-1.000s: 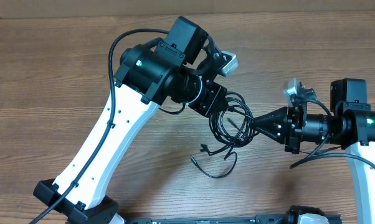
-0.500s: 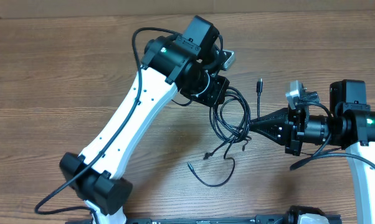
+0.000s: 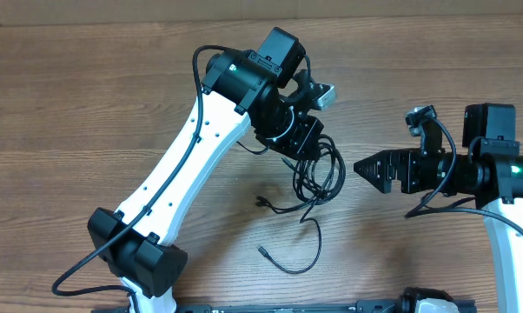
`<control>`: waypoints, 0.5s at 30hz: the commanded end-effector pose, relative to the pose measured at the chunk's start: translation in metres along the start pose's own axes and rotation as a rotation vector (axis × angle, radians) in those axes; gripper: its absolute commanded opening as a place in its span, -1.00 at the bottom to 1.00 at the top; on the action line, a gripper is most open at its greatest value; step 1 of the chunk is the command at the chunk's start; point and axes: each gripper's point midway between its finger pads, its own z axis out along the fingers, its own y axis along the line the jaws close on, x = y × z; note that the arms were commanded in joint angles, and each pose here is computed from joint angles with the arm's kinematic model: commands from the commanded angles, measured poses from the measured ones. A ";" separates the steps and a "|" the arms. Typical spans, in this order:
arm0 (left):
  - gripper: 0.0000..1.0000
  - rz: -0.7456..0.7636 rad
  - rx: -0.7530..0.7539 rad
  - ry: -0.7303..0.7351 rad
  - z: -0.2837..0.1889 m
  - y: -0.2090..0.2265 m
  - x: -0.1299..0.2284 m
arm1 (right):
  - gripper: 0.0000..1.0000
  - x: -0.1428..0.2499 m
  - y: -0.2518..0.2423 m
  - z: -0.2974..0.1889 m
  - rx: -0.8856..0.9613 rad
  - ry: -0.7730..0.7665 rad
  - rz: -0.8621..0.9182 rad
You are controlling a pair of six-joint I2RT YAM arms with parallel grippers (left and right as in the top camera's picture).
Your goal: Untangle cables
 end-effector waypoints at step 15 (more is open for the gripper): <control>-0.92 0.390 -0.217 -0.318 -0.123 -0.051 0.040 | 1.00 -0.003 0.034 -0.026 -0.078 -0.115 0.089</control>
